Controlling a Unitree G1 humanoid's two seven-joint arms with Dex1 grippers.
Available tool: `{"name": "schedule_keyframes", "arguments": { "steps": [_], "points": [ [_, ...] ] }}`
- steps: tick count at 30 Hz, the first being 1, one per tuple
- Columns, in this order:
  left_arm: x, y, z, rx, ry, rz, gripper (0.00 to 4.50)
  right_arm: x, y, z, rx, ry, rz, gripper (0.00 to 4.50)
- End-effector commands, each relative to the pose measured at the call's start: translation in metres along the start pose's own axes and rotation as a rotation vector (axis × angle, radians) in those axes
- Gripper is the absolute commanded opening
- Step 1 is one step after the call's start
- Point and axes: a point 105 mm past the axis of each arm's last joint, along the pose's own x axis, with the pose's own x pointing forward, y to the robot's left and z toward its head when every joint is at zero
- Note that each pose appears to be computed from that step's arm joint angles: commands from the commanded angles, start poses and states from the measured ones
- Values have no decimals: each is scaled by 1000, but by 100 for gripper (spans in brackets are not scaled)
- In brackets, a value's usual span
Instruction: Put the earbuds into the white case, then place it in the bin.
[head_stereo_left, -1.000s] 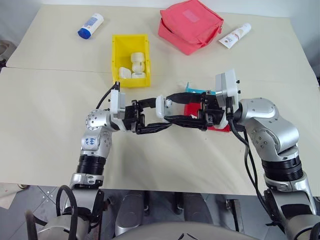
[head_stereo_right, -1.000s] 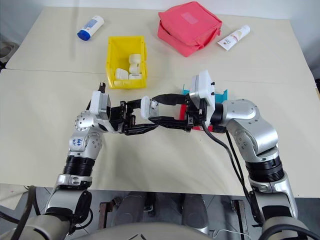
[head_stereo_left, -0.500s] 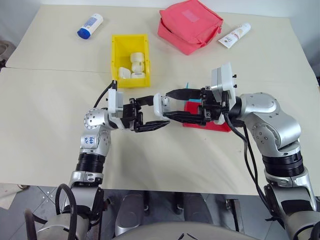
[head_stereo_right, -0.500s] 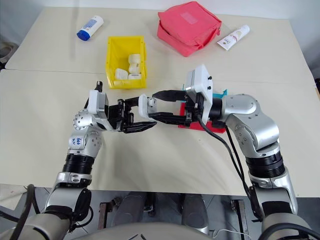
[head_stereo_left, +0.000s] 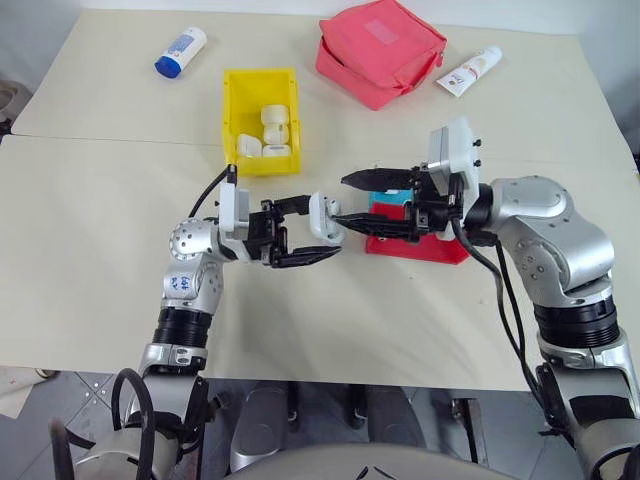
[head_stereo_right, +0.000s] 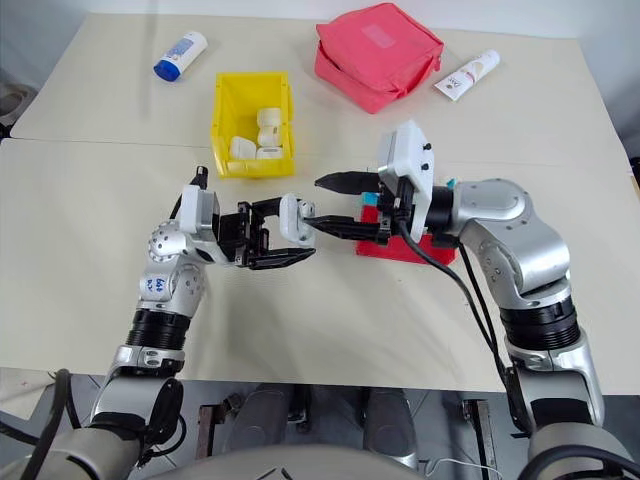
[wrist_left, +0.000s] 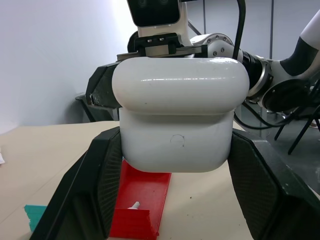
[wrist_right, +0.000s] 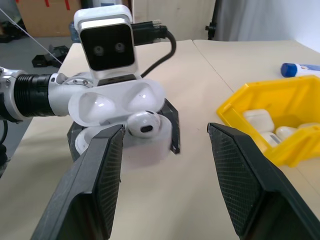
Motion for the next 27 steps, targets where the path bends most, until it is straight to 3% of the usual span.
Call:
{"name": "schedule_keyframes", "arguments": {
  "steps": [1,4,11,21,27],
  "points": [
    [-2,4,5,34,-8,22,277,-10,-1,16,-55,-6,-8,276],
    [-5,9,5,47,-3,45,277,-19,0,16,-58,27,-28,276],
    [-15,25,11,99,6,131,277,-84,-4,-5,3,210,-262,276],
    [-15,33,14,102,-4,180,277,-170,32,-28,139,375,-583,276],
    [-14,36,16,97,-2,189,277,-185,49,-36,197,417,-671,276]
  ]
}}
